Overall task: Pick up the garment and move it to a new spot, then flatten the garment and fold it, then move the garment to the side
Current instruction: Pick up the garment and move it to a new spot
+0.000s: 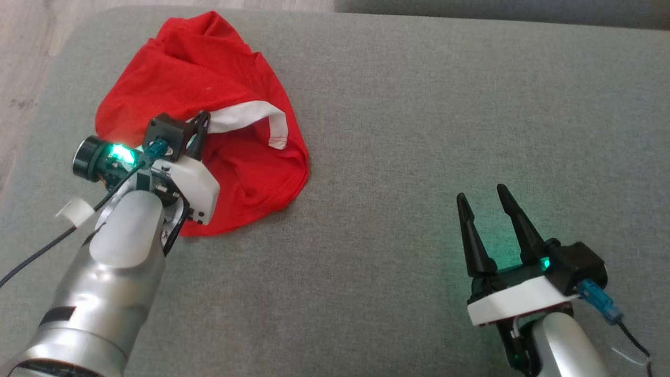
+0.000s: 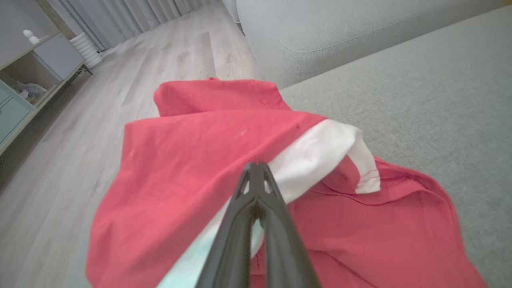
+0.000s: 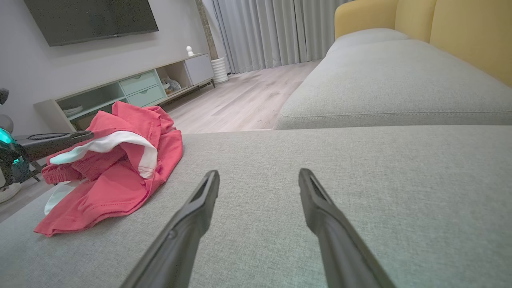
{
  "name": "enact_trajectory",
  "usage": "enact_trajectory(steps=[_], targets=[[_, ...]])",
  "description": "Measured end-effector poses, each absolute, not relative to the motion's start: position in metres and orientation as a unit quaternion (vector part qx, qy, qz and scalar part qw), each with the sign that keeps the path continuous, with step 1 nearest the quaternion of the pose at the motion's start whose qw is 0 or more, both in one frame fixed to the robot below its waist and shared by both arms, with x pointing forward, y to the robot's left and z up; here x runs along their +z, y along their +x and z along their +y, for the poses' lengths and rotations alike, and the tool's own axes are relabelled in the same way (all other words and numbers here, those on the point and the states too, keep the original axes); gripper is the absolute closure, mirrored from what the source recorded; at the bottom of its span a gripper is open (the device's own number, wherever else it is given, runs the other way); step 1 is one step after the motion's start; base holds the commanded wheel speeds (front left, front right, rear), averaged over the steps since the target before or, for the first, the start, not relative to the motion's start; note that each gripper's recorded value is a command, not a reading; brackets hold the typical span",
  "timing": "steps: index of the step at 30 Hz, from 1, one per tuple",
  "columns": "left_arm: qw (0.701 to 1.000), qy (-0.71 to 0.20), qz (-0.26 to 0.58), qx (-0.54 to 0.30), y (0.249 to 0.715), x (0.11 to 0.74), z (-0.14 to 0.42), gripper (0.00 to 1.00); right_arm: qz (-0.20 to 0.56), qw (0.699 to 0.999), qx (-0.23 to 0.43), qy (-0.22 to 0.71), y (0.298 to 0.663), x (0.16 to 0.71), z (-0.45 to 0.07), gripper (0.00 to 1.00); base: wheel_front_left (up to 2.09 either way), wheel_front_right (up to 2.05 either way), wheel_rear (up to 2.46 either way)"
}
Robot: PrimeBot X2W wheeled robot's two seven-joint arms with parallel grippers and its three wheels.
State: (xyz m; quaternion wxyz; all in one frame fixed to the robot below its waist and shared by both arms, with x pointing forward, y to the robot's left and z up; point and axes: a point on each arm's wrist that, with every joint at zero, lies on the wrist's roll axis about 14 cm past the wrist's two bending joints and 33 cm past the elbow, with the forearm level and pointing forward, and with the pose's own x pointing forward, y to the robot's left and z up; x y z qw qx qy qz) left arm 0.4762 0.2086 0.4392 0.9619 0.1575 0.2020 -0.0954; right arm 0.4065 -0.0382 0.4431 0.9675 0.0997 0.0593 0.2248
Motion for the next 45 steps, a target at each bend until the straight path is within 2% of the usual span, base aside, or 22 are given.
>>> enact_trajectory(steps=[10, 17, 21, 23, 29, 30, 31, 32, 33, 39, 45], targets=[[0.980, 0.149, 0.108, -0.083, 0.483, 0.488, 0.210, 1.00, 0.041, 0.967, 0.235, 0.093, 0.401, 0.459, -0.033, 0.00, 0.00, 0.00, 0.00], [0.998, 0.048, 0.011, -0.041, 0.483, 0.542, 0.216, 1.00, 0.020, 0.968, 0.229, 0.100, 0.397, 0.475, -0.037, 0.00, 0.00, 0.00, 0.00], [1.000, -0.003, 0.000, -0.027, 0.458, 0.534, 0.215, 1.00, 0.007, 0.967, 0.230, 0.105, 0.393, 0.485, -0.037, 0.00, 0.00, 0.00, 0.00], [0.999, -0.040, 0.016, -0.006, 0.428, 0.510, 0.217, 1.00, -0.004, 0.966, 0.236, 0.105, 0.391, 0.493, -0.033, 0.00, 0.00, 0.00, 0.00], [0.992, -0.117, 0.024, 0.031, 0.377, 0.486, 0.212, 1.00, -0.015, 0.963, 0.247, 0.106, 0.380, 0.504, -0.028, 0.00, 0.00, 0.00, 0.00], [0.991, -0.127, 0.026, 0.037, 0.369, 0.482, 0.210, 0.85, -0.015, 0.962, 0.250, 0.106, 0.378, 0.504, -0.026, 0.00, 0.00, 0.00, 0.00], [0.990, -0.134, 0.029, 0.042, 0.362, 0.478, 0.208, 0.65, -0.015, 0.962, 0.252, 0.105, 0.376, 0.504, -0.025, 0.00, 0.00, 0.00, 0.00], [0.988, -0.141, 0.033, 0.046, 0.355, 0.474, 0.206, 0.12, -0.015, 0.961, 0.254, 0.104, 0.373, 0.504, -0.024, 0.00, 0.00, 0.00, 0.00], [0.987, -0.145, 0.037, 0.052, 0.348, 0.469, 0.206, 0.00, -0.015, 0.961, 0.257, 0.104, 0.371, 0.505, -0.023, 0.00, 0.00, 0.00, 0.00], [0.979, -0.187, 0.037, 0.073, 0.327, 0.461, 0.199, 0.00, -0.017, 0.960, 0.261, 0.102, 0.366, 0.507, -0.021, 0.00, 0.00, 0.00, 0.00], [0.979, -0.184, 0.039, 0.075, 0.321, 0.458, 0.197, 0.00, -0.017, 0.959, 0.262, 0.105, 0.361, 0.507, -0.020, 0.00, 0.00, 0.00, 0.00]])
